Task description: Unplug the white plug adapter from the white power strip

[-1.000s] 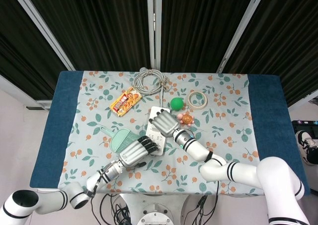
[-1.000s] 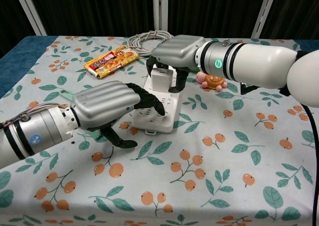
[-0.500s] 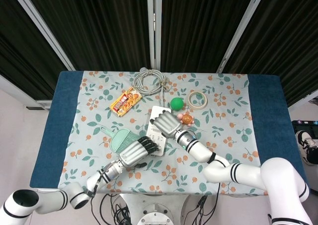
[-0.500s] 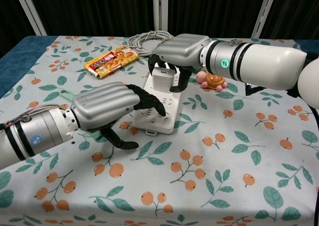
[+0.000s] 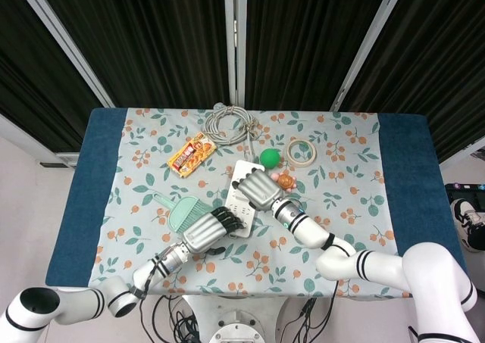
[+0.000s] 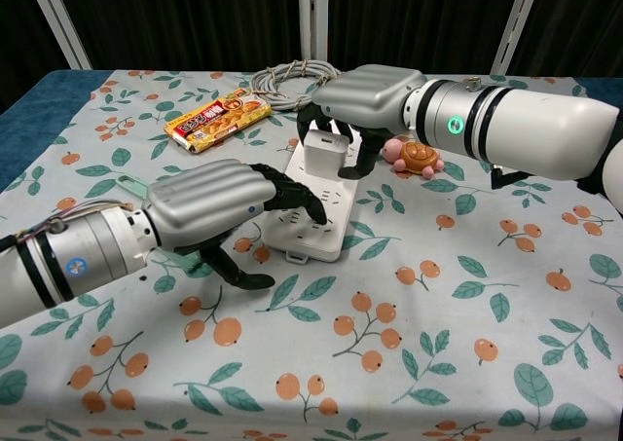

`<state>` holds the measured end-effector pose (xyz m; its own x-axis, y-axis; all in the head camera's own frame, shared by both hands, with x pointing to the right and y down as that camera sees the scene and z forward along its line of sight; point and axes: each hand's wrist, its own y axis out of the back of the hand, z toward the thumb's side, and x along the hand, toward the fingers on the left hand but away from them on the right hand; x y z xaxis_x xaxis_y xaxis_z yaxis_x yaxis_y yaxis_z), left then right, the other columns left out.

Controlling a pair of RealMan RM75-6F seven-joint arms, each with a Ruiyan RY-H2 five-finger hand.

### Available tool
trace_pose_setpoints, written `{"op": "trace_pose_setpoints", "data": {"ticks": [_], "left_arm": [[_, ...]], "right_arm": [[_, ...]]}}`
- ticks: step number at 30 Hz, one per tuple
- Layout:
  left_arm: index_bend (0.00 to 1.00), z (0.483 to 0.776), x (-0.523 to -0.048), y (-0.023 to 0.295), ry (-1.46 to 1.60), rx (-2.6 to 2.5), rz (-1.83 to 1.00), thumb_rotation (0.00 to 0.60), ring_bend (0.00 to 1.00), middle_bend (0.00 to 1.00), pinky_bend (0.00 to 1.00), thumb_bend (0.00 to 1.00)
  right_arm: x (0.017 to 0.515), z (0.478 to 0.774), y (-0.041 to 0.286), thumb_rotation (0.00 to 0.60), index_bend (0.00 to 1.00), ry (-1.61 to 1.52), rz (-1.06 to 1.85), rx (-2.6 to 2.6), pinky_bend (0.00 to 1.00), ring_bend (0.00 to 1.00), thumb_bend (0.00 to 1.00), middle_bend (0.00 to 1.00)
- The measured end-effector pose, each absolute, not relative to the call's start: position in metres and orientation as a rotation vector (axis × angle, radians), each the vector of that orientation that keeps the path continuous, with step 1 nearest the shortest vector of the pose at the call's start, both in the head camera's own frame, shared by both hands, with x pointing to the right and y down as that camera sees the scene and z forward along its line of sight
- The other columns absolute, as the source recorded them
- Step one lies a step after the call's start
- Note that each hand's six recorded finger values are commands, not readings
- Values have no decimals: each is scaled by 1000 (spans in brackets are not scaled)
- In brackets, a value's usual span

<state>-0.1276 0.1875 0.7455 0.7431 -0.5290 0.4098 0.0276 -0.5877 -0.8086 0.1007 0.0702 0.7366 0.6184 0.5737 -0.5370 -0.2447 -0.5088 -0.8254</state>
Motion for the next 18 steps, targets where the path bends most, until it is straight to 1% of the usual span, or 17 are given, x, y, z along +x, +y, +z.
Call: {"op": "trace_pose_setpoints", "data": {"ticks": [18], "left_arm": [[247,750,-126,186,366,-2093,-836,600,208,236,209,189]], "right_arm": [[104,735,66,600,943,-303,1011,-1863,385,470,383,740]]}}
